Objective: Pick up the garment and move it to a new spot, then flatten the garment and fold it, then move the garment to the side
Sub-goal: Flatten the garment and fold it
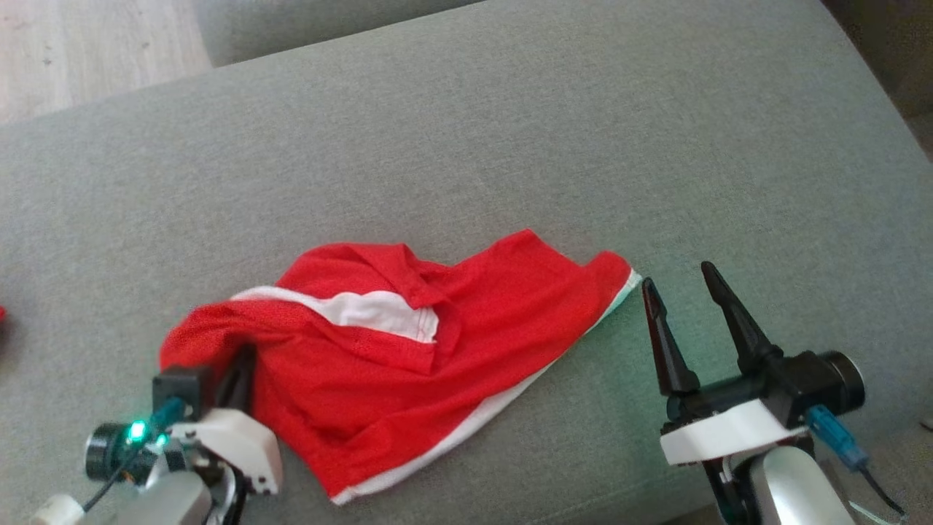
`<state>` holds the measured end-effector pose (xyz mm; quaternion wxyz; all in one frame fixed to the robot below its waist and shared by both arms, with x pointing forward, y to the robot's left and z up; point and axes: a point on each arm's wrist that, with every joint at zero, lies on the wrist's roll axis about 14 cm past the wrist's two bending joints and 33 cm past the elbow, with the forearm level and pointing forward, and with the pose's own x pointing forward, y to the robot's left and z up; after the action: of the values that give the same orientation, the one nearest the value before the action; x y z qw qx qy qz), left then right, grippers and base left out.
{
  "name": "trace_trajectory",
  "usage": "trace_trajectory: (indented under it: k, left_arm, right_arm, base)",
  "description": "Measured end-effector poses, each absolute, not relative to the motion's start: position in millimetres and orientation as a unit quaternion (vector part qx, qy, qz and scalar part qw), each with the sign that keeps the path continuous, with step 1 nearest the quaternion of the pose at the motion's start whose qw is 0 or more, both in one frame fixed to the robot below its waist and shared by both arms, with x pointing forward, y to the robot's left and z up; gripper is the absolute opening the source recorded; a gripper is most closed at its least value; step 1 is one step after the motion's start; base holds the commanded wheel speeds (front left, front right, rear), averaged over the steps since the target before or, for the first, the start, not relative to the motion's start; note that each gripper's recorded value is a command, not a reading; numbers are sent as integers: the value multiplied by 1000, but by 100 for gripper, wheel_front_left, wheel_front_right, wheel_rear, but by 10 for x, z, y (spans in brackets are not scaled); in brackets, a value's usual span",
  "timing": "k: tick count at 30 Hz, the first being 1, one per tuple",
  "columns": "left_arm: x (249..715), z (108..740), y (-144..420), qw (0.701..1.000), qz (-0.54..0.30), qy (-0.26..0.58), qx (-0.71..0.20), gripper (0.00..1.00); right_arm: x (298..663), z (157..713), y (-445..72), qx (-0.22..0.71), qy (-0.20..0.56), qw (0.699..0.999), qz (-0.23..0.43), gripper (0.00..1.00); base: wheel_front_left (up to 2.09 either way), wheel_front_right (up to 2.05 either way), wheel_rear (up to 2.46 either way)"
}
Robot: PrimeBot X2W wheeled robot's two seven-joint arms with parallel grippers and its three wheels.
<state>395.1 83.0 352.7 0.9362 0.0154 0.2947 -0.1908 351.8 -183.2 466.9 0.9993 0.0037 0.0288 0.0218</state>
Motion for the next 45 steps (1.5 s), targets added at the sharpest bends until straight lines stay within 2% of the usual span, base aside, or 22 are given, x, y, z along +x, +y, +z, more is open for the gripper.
trace_trajectory:
  k: [15,16,17,18,19,24,30,36,45]
  left_arm:
    - [4534,3704,844,959,-176,218,46,0]
    - [4544,3730,847,961,-173,214,42,17]
    - [4544,3756,845,962,-170,211,34,48]
    - [4539,3782,840,963,-169,210,24,88]
    - [4527,3806,830,963,-170,210,12,100]
    - [4316,3897,832,963,-164,207,-47,100]
    - [3849,4010,883,964,-155,193,-95,100]
    - [3624,4454,946,980,-131,110,-97,100]
    - [3293,4621,1115,990,-104,58,-82,100]
  right_arm:
    - [3494,4705,-1921,-2,25,1000,9,100]
    - [3490,4716,-1921,-1,23,1000,8,100]
    - [3485,4730,-1919,-1,21,1000,9,100]
    - [3480,4748,-1916,-1,18,1000,9,100]
    - [3473,4768,-1915,-1,14,1000,9,100]
    - [3449,4879,-1927,-6,-4,1000,9,100]
    - [3398,4913,-1943,-14,-11,1000,8,100]
    - [3433,4992,-1922,-26,-24,999,15,100]
    - [3412,4965,-1803,-33,-22,999,35,100]
  base:
    - [0,0,0]
    - [0,0,0]
    - [0,0,0]
    - [0,0,0]
    - [0,0,0]
    - [0,0,0]
    - [0,0,0]
    - [0,0,0]
    - [0,0,0]
